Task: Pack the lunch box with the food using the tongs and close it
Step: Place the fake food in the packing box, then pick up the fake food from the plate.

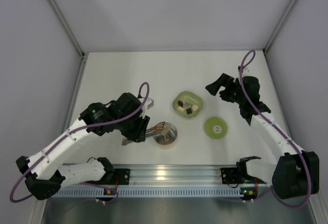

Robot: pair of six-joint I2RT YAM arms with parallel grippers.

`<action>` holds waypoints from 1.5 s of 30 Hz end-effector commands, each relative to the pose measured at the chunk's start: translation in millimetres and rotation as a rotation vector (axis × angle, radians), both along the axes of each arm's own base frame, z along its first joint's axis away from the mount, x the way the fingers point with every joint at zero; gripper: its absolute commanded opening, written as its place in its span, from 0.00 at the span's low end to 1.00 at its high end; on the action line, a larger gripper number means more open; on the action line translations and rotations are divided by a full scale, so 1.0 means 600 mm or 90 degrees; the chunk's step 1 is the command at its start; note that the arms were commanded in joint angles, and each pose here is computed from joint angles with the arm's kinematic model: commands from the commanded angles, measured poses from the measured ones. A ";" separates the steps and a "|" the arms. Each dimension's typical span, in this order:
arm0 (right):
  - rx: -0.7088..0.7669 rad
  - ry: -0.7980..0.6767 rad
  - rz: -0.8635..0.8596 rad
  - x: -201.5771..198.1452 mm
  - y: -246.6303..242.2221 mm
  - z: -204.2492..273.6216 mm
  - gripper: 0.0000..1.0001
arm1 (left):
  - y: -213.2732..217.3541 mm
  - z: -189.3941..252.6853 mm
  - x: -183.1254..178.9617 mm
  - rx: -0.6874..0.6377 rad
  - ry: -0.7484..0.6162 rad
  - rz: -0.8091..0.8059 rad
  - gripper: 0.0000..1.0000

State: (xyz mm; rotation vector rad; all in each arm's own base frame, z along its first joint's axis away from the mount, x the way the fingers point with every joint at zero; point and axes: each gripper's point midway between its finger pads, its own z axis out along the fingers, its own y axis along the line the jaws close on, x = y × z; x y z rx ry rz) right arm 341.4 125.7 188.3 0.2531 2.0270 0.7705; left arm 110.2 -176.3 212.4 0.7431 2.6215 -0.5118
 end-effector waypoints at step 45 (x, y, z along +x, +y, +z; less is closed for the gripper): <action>-0.030 -0.030 0.042 0.008 0.011 0.022 0.99 | -0.196 -0.021 0.281 0.052 -0.159 0.126 0.48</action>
